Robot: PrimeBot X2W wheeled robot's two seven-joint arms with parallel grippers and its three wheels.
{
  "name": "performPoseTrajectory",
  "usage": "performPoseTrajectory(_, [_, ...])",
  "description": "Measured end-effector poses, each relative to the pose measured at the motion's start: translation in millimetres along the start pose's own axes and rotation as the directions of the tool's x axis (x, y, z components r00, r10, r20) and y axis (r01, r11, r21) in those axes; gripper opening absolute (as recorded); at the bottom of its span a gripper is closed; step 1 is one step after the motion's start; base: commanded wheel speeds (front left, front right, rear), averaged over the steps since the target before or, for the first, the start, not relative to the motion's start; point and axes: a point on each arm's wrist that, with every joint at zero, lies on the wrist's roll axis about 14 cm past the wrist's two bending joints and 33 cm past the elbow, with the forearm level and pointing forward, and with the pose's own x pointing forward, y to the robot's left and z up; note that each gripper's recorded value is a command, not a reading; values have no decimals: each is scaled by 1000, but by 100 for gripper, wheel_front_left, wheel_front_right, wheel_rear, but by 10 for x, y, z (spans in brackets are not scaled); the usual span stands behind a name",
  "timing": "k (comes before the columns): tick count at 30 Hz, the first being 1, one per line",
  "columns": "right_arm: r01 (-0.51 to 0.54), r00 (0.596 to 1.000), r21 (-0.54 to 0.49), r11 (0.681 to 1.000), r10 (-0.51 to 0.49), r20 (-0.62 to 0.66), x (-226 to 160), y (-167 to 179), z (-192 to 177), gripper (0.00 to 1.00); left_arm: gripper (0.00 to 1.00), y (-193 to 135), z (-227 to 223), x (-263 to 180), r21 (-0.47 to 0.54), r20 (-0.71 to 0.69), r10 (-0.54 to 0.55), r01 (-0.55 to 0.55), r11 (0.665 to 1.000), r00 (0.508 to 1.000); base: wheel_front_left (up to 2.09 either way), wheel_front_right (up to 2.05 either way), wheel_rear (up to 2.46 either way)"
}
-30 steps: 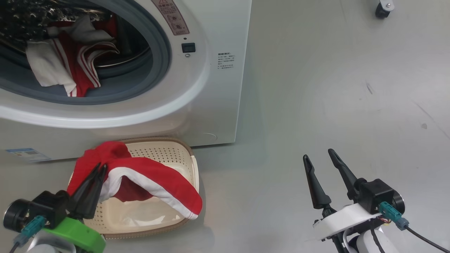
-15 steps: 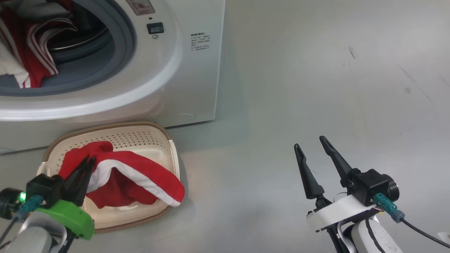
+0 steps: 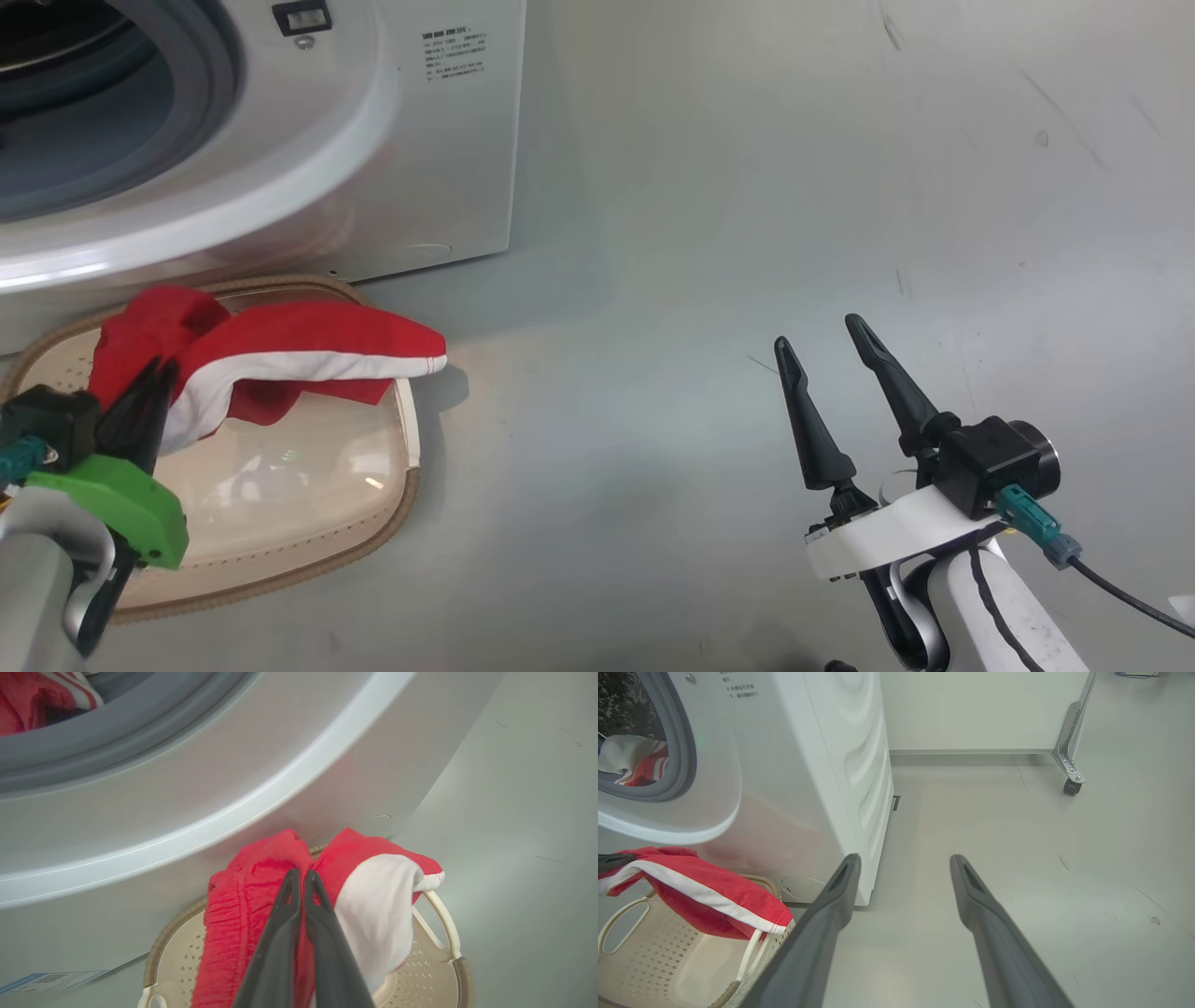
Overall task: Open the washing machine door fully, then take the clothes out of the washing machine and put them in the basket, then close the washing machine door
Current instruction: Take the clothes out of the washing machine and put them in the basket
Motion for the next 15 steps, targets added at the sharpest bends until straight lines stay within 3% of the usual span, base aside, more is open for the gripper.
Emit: performPoseTrajectory(15, [52,997,-27,998,-54,-52,127,-154,-195,100,0,342,-489,292,22,-170,61,-58,998,984,0,0,0])
